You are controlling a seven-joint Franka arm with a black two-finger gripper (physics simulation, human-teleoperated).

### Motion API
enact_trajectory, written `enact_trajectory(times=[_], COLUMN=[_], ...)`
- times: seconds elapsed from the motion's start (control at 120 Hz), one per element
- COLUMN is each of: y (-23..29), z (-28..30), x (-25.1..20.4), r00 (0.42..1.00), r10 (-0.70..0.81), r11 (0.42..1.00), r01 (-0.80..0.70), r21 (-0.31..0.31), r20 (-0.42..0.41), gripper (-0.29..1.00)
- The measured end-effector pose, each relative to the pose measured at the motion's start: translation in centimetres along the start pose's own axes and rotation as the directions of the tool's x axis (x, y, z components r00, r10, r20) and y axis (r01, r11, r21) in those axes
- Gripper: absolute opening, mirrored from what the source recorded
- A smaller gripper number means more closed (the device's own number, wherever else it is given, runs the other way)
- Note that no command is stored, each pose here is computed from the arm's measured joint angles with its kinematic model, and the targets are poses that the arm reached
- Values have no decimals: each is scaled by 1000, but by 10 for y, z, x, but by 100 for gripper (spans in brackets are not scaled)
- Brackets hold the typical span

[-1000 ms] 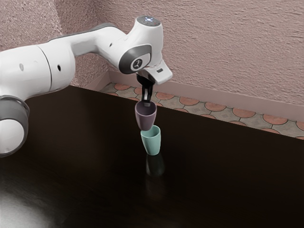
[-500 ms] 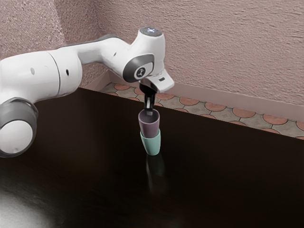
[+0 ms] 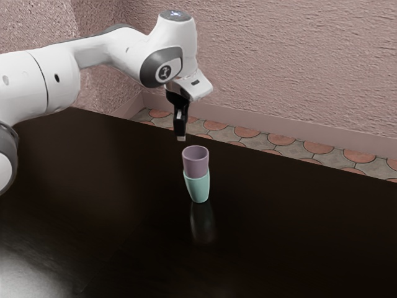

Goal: Place the right cup onto the left cup

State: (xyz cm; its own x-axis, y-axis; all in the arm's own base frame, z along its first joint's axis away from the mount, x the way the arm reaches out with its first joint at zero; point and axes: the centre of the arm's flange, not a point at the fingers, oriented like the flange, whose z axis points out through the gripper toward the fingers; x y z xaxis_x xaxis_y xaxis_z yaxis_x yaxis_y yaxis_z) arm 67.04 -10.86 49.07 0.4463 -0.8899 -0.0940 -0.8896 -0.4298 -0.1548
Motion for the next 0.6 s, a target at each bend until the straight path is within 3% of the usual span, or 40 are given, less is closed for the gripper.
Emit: enact_trajectory(times=[0.167, 0.375, 0.6], y=[11, 32, 36], z=[-41, -105, -113], x=[-43, -115, -131], r00=[998, 988, 985], r10=[-58, -150, -172], r11=[997, 987, 981], r01=[57, 148, 171], r21=[-45, -59, -94], r20=[-8, -23, -5], gripper=[66, 69, 70])
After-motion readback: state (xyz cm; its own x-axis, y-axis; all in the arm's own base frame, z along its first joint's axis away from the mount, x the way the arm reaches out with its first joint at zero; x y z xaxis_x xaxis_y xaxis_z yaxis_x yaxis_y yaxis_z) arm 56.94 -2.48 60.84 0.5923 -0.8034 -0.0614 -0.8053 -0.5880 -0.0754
